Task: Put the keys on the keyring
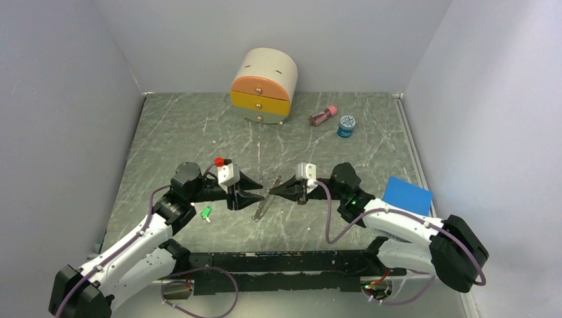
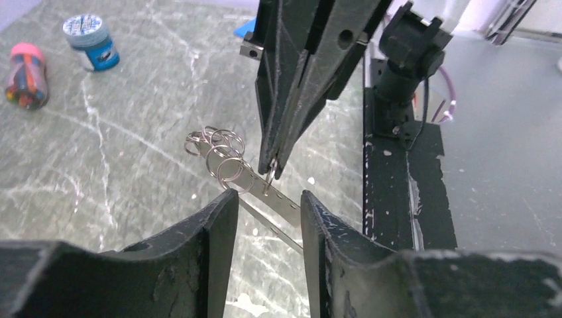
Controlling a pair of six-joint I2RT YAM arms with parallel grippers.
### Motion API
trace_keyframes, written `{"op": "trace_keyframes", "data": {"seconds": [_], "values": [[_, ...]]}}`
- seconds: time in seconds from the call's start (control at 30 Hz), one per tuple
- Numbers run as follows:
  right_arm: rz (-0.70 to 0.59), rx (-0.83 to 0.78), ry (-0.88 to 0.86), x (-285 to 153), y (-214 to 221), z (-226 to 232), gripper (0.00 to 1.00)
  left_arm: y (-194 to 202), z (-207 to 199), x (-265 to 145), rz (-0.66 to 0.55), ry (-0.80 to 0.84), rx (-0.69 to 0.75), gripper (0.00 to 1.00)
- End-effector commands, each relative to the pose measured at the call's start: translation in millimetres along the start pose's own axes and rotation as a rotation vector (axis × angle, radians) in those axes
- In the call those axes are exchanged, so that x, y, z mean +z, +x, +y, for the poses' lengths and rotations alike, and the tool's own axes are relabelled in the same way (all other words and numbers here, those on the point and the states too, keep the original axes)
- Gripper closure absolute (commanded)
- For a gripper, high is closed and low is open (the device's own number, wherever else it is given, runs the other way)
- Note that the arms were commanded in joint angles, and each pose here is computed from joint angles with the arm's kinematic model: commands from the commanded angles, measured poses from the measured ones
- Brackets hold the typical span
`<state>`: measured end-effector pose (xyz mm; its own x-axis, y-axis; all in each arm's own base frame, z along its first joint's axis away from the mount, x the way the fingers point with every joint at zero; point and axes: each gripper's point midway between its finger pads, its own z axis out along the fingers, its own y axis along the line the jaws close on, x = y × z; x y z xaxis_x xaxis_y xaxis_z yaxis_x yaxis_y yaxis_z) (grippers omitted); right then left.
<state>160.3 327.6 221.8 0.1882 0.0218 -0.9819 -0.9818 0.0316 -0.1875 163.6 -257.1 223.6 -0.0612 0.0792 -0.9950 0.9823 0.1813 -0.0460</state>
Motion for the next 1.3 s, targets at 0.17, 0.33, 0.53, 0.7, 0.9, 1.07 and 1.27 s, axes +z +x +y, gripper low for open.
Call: {"op": "trace_keyframes", "data": {"seconds": [0.17, 0.33, 0.53, 0.7, 0.9, 1.07, 1.27], "values": [[-0.146, -0.076, -0.066, -10, -45, 7, 1.00, -39, -23, -3, -0.198, 0.148, 0.135, 0.61], [-0.174, -0.071, -0.100, -8, -51, 10, 1.00, -40, -19, -1, -0.203, 0.137, 0.130, 0.67], [-0.189, -0.057, -0.103, -5, -52, 9, 1.00, -35, -17, 4, -0.179, 0.164, 0.123, 0.69], [-0.174, -0.039, -0.099, -2, -49, 6, 1.00, -30, -15, 6, -0.170, 0.165, 0.115, 0.74], [-0.166, -0.021, -0.102, 0, -45, 5, 1.00, -30, -11, 8, -0.182, 0.146, 0.116, 0.75], [-0.165, -0.019, -0.108, 1, -42, 5, 1.00, -22, -9, 10, -0.162, 0.145, 0.102, 0.80], [-0.169, -0.023, -0.104, 2, -43, 4, 1.00, -14, -4, 9, -0.115, 0.117, 0.097, 0.72]]}}
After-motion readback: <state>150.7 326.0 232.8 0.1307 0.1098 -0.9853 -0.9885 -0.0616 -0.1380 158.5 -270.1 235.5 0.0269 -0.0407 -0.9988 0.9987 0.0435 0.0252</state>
